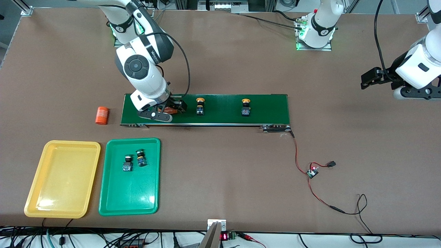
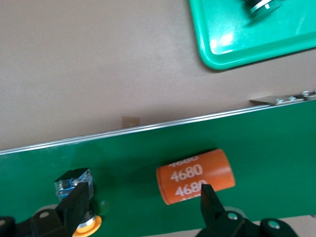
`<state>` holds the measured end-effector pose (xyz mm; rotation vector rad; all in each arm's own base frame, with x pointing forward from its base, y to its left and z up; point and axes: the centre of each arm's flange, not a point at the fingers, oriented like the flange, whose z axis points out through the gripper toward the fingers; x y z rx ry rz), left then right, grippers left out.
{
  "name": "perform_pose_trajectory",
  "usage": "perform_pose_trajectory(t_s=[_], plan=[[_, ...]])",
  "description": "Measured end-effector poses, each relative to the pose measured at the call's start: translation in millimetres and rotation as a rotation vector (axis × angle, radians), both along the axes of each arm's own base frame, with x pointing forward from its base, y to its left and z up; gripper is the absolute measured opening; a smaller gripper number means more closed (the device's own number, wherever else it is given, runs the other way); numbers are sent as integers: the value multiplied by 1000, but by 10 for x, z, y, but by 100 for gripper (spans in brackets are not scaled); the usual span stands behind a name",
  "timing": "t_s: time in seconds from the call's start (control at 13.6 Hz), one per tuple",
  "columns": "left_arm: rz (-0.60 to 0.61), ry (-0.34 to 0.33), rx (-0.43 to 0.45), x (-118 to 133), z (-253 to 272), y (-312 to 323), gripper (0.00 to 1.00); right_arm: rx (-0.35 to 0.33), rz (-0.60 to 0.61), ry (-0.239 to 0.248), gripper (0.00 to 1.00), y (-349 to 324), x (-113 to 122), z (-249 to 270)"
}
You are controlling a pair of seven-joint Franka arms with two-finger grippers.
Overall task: Sort buttons by color to trays
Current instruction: 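Grasp an orange-based push button on the belt with the right gripper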
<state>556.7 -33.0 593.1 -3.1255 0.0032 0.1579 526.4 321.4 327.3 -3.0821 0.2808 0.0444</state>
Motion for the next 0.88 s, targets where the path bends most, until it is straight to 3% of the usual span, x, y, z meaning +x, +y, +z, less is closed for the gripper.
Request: perform_pose_trajectory(t_s=[0.88], plan=[[-2,-1,0,0,4,0,100,21,45,36,100,545,-298,-575]])
